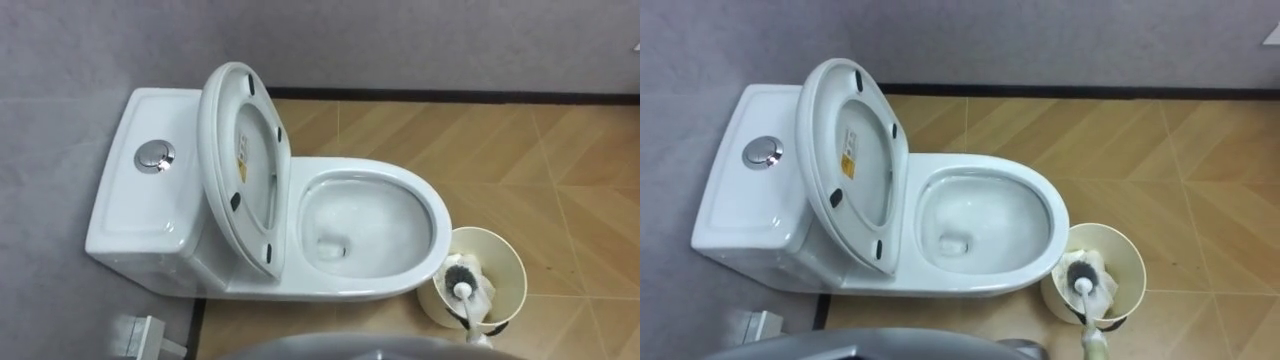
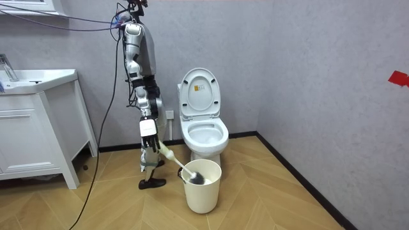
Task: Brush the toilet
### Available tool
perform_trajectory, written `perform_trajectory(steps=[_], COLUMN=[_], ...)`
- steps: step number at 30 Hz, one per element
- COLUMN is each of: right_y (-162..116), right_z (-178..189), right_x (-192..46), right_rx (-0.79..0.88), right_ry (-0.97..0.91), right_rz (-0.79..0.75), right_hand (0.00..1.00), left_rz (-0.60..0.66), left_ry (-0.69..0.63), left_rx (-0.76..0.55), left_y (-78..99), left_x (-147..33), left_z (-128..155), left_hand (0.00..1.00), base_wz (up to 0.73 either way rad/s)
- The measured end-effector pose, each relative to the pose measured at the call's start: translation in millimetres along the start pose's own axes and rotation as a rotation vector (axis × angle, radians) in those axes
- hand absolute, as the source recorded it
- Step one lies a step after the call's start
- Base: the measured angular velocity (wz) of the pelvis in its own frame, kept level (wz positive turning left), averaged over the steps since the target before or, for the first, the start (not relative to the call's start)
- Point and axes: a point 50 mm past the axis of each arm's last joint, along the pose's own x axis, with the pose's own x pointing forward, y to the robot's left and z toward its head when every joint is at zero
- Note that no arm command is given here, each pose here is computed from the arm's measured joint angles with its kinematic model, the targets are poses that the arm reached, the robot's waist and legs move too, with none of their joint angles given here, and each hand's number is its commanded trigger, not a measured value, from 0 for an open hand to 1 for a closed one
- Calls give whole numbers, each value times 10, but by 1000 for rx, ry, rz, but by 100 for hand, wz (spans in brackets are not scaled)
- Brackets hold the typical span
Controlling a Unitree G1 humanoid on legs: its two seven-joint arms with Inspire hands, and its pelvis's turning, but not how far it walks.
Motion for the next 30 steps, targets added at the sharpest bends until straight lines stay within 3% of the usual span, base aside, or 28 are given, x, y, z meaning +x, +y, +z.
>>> perform_trajectory(steps=[17,30], right_y=[95,254], right_z=[-71,-339], right_x=[-22,-73], right_rx=[6,7], right_ry=[37,212], right_rz=[78,308], right_hand=[0,0], left_rz=[-10,-44], left_ry=[18,60], left_rx=[3,10], left_y=[-12,-34], left_x=[-2,-5], left_z=[-17,-61], left_hand=[0,0], base_wz=[0,4])
